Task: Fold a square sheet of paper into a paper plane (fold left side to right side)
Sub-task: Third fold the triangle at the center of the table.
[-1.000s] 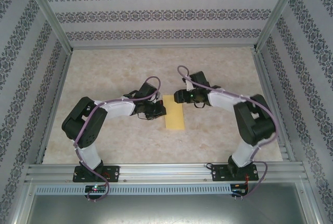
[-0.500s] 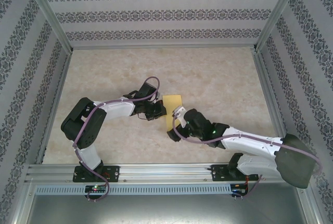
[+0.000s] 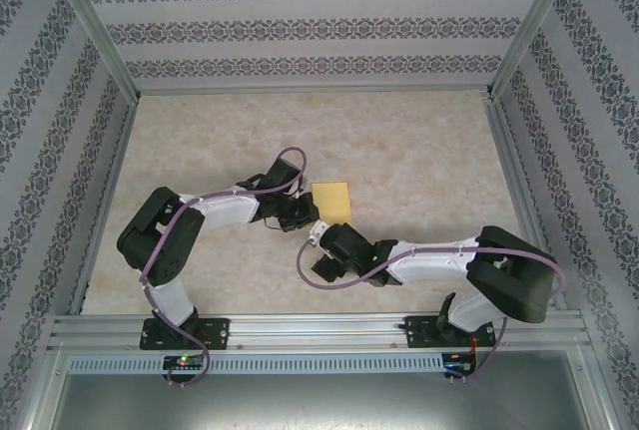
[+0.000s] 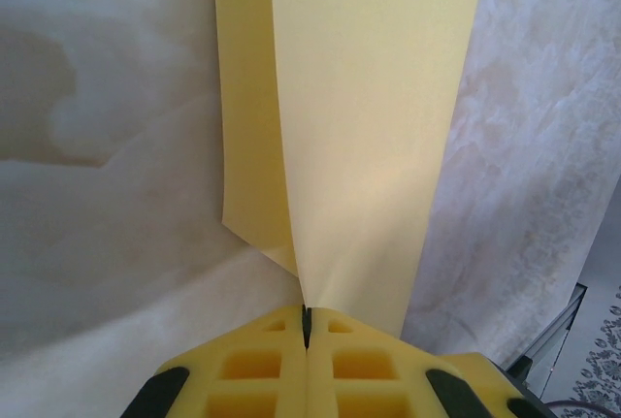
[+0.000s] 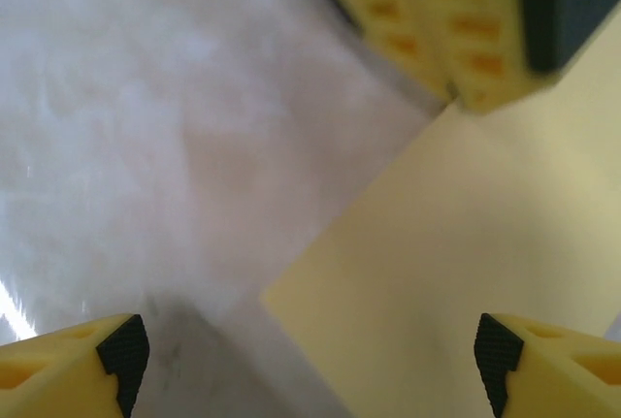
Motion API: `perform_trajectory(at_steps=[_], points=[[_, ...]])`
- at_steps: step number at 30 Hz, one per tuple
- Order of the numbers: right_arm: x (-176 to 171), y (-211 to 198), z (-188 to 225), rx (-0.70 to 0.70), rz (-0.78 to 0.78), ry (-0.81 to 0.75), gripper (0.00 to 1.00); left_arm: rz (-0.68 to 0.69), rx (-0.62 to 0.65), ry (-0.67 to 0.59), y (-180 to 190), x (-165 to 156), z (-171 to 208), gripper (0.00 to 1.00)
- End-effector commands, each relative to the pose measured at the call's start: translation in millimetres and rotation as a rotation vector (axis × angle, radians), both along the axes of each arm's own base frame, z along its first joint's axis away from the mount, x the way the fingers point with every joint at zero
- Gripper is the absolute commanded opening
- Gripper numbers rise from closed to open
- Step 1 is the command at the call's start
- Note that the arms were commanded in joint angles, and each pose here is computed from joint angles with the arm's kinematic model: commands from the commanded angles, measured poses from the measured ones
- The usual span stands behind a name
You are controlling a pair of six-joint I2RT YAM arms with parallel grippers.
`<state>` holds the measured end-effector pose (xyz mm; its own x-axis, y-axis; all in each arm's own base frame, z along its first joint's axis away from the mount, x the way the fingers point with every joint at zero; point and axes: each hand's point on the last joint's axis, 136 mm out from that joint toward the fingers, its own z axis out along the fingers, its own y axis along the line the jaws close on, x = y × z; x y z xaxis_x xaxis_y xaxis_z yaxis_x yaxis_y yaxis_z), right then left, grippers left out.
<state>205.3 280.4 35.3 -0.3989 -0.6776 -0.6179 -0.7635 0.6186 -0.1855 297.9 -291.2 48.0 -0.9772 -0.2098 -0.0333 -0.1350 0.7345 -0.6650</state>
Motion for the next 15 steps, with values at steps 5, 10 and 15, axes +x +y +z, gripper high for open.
perform_trajectory(at_steps=[5, 10, 15], points=[[13, 16, 9, 0.009, 0.009, -0.05, 0.66, -0.012, -0.006, -0.001, -4, -3, 7, 0.0], [8, 19, 13, 0.03, 0.026, -0.028, 0.31, -0.013, 0.003, 0.003, -3, -3, 3, 0.0], [-1, 21, 12, 0.053, 0.062, 0.04, 0.04, -0.02, 0.038, -0.01, 3, -2, 4, 0.06]])
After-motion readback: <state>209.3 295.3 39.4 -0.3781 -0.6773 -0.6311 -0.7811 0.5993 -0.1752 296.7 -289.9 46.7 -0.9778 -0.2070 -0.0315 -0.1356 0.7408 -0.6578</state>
